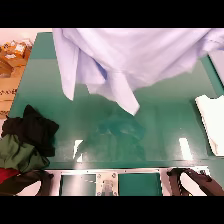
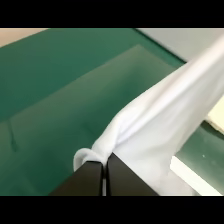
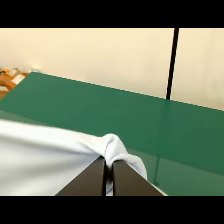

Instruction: Fold the shirts.

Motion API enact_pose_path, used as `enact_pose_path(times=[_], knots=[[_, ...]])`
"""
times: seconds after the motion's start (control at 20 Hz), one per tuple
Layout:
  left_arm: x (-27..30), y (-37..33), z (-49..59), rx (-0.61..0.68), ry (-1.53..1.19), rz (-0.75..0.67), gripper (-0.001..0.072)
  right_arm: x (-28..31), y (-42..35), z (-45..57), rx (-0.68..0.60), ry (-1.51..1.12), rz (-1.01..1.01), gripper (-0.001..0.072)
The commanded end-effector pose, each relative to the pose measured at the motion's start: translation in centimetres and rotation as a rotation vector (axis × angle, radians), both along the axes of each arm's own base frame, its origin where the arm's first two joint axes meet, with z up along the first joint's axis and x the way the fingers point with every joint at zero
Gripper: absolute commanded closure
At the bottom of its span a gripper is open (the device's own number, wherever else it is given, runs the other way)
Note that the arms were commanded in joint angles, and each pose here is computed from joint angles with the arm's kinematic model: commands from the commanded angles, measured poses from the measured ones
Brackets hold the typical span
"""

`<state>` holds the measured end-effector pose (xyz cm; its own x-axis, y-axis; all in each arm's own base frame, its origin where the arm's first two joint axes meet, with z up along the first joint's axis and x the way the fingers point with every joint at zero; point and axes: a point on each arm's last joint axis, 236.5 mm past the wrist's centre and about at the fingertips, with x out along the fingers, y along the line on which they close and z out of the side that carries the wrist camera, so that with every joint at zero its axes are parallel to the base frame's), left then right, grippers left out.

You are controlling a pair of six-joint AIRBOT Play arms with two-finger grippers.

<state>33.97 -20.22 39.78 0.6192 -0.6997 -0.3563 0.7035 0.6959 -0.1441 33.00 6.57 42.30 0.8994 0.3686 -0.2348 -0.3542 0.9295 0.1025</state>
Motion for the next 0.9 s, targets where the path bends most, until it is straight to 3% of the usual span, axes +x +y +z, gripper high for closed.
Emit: enact_pose_path(times=[0.0,0.25,0.45,0.65,0.75,0.8,0.85], knots=[[2.1,1.1,-4.4,0.069,0.085,0.056,0.0682,0.8,-0.8,-4.1,-0.009,0.109,-0.023,0.0695],[4.0,0.8,-19.9,0.116,0.416,0.066,0.0682,5.1,-0.4,-23.7,0.077,0.502,-0.02,0.0695],[4.1,-1.2,-34.4,0.032,0.668,0.073,0.0681,8.2,0.5,-39.1,0.123,0.709,-0.097,0.0695],[3.9,-1.6,-42.4,0.014,0.834,0.098,0.0681,11.7,0.2,-44.9,0.24,0.814,-0.156,0.0688],[4.5,-1.3,-42.8,0.031,0.822,0.107,0.0679,13.4,-1.5,-44.3,0.255,0.807,-0.174,0.0449],[4.9,-1.0,-42.2,0.041,0.811,0.105,0.0501,13.8,-2.7,-43.0,0.279,0.808,-0.185,0.0421],[5.3,-0.4,-41.4,0.037,0.813,0.103,0.0234,13.8,-3.8,-41.6,0.312,0.824,-0.191,0.0421]])
